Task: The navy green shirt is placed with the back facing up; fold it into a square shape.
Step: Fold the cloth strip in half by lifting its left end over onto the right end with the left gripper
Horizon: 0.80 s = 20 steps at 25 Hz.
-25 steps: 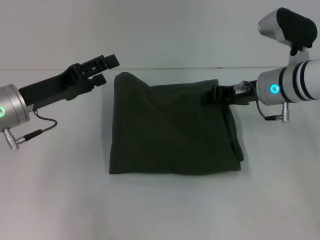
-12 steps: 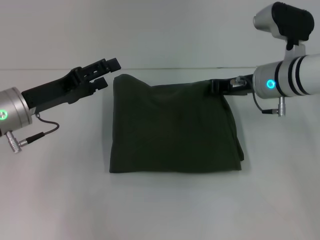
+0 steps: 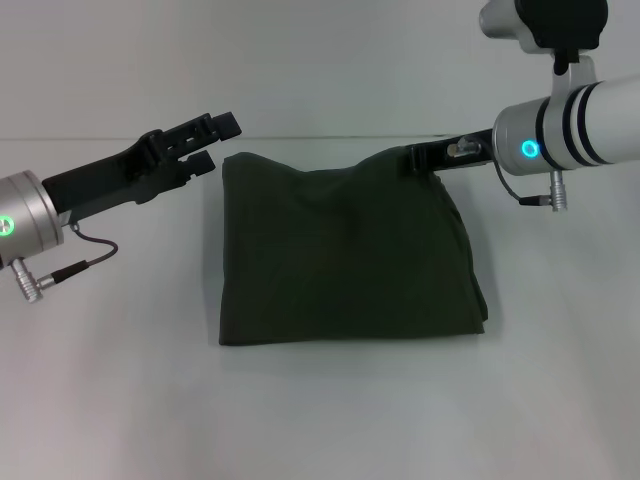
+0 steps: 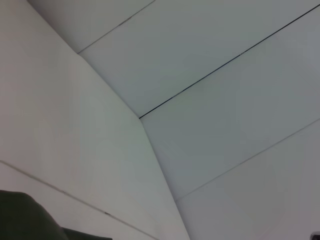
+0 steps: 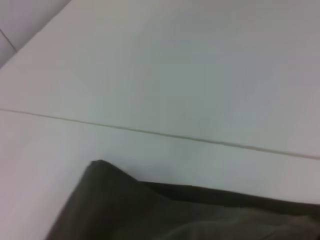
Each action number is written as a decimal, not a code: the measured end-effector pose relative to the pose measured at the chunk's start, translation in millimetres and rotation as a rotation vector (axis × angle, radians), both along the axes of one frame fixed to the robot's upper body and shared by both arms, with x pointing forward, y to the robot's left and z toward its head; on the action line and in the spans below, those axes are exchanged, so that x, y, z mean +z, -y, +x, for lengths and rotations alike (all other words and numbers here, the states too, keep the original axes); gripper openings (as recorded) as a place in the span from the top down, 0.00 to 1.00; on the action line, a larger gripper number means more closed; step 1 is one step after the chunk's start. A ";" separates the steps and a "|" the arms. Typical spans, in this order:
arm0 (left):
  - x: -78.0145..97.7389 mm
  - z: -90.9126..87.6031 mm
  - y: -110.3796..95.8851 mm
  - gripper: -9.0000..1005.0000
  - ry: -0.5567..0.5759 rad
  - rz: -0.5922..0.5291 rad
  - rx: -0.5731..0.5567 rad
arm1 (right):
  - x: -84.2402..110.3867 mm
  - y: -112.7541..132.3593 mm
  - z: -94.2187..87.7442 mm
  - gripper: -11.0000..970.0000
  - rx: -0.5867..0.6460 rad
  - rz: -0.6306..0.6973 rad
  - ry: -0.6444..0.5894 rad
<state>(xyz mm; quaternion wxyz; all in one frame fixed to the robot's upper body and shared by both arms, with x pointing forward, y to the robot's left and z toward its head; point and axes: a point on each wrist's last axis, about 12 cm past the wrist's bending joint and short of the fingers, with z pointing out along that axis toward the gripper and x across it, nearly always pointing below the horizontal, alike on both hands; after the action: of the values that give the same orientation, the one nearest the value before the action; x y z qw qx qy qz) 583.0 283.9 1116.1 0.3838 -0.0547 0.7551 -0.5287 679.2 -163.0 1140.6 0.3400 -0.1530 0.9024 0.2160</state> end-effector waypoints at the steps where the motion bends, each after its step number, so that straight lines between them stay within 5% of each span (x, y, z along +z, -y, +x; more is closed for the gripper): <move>1: 0.2 0.1 0.0 0.08 0.001 -0.001 0.001 | -0.7 0.3 0.5 0.95 -0.004 -0.015 0.006; 20: 0.2 0.1 0.2 0.08 0.002 -0.008 0.006 | -22.6 4.0 6.0 0.91 -0.061 -0.149 0.073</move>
<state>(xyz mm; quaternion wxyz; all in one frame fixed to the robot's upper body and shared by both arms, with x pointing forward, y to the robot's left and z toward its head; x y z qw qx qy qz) 583.0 283.6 1116.3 0.3858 -0.0580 0.7525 -0.5306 685.2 -167.0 1118.0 0.3669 -0.1579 0.9072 0.1322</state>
